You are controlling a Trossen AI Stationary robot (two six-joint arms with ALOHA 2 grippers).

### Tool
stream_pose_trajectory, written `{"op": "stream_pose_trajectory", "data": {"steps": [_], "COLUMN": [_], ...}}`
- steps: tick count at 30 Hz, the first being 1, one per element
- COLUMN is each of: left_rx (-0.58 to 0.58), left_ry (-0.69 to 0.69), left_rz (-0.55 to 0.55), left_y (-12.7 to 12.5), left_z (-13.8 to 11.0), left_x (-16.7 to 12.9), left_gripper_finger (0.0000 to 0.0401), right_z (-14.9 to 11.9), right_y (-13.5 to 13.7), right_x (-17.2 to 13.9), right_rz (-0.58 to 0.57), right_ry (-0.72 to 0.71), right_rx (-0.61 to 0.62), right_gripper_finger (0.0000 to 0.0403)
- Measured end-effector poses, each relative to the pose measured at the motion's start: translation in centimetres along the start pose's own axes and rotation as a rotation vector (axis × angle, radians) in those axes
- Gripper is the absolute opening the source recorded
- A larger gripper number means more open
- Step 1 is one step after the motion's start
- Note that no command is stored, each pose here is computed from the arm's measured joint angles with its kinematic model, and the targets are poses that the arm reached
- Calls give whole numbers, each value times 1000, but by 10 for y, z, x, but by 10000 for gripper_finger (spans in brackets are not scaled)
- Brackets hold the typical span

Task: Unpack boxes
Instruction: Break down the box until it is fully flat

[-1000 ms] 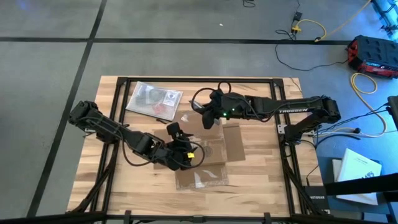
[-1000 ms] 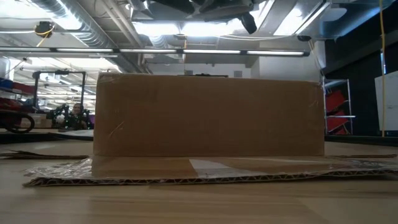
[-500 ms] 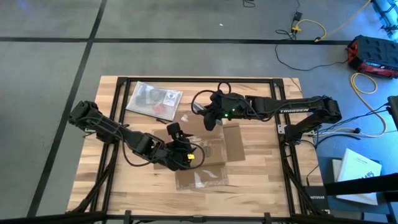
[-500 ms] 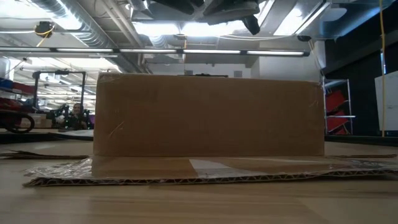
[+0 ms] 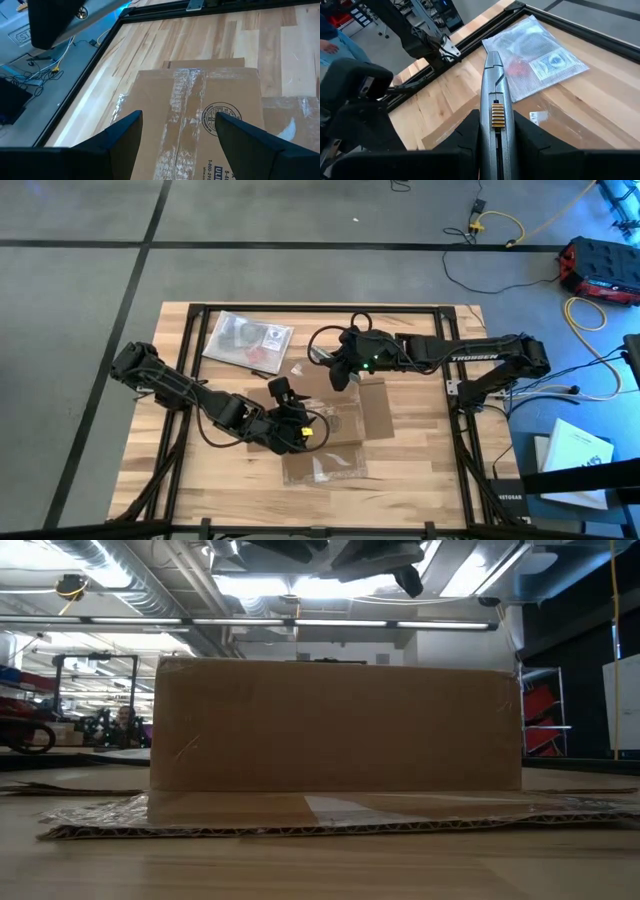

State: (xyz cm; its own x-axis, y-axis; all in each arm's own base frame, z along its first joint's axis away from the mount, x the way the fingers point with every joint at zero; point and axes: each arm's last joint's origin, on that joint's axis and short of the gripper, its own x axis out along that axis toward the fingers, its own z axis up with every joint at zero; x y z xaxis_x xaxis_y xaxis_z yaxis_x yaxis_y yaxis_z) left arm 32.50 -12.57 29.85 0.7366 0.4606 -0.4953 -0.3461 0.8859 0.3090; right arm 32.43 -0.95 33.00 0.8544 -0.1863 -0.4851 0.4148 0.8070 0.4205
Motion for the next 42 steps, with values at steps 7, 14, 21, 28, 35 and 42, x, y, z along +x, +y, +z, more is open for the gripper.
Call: {"op": "stream_pose_trajectory", "data": {"steps": [7, 14, 21, 28, 35, 42], "left_rx": [0, 0, 0, 0, 0, 0], "left_ry": [0, 0, 0, 0, 0, 0], "left_rz": [0, 0, 0, 0, 0, 0], "left_y": [0, 0, 0, 0, 0, 0], "left_z": [0, 0, 0, 0, 0, 0], "left_x": [0, 0, 0, 0, 0, 0], "left_gripper_finger": [239, 239, 239, 239, 239, 239], "right_z": [4, 4, 4, 5, 6, 7], "right_y": [2, 1, 1, 2, 3, 4], "right_x": [0, 0, 0, -1, -1, -1], "right_rz": [11, -4, -10, -5, 10, 22], "right_ry": [-44, -55, -59, -67, -61, -75], "right_rx": [16, 37, 38, 41, 36, 38], "right_gripper_finger": [58, 58, 58, 58, 58, 58]}}
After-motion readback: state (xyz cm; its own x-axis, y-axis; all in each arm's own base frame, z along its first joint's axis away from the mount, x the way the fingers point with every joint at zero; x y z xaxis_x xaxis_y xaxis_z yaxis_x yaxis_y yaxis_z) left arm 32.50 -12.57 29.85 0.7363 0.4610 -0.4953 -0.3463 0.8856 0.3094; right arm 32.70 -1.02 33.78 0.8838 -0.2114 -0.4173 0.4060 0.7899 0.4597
